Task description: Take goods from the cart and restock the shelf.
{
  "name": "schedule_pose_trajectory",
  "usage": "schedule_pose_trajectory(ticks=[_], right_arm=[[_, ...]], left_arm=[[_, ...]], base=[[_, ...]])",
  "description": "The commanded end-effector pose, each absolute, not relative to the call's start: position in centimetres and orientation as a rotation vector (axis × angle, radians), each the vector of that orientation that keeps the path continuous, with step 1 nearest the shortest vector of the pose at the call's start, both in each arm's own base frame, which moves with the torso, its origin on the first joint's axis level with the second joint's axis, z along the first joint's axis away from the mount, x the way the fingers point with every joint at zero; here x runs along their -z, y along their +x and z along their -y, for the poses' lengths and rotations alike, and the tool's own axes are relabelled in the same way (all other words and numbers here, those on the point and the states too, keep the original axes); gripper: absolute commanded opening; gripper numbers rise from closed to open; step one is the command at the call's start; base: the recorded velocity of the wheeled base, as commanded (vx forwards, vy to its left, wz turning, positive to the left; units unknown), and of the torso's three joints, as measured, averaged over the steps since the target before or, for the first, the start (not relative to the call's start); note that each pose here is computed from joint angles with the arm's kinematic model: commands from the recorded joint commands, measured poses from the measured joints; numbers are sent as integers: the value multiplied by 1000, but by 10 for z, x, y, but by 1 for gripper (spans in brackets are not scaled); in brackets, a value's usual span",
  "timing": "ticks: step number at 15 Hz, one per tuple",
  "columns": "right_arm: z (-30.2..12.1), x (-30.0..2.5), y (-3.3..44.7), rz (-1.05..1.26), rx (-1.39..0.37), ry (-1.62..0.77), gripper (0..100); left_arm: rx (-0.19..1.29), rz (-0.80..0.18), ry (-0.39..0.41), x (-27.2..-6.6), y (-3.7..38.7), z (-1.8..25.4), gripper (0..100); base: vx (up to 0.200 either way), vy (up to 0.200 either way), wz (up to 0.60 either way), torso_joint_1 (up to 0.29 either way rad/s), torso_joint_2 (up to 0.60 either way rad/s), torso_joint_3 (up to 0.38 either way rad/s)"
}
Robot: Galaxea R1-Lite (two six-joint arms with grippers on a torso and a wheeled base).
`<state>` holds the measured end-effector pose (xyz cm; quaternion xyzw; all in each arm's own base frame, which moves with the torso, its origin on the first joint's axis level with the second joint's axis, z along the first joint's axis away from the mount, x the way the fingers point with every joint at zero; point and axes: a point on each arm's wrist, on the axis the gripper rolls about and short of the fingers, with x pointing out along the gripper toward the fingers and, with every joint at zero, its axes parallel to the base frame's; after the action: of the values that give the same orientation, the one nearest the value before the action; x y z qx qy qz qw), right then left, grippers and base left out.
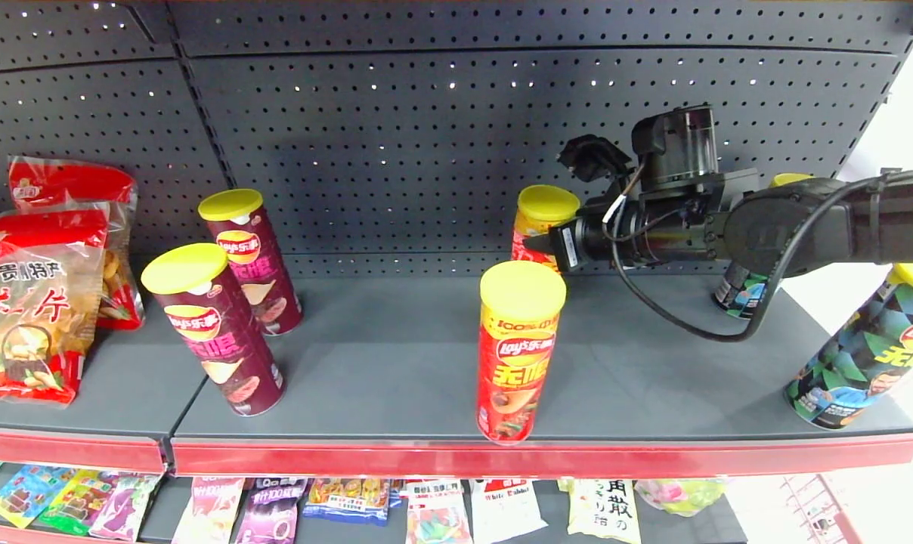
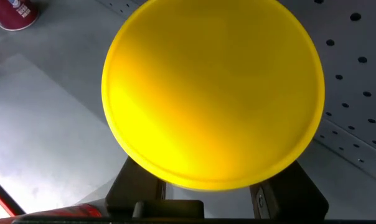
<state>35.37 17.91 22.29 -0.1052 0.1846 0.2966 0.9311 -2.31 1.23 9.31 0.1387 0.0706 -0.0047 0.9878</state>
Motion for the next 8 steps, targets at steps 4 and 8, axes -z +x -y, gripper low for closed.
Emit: schedule_pose_trajectory(ticks=[4, 8], right_arm=[[-180, -222, 354, -381, -610, -215, 0], [-184, -224, 353, -373, -617, -201, 0]], left_arm=[[9, -142, 277, -93, -23, -12, 100], [10, -142, 279, -93, -23, -12, 100]], base=[[0, 0, 0, 0, 0, 0], [0, 0, 0, 0, 0, 0]])
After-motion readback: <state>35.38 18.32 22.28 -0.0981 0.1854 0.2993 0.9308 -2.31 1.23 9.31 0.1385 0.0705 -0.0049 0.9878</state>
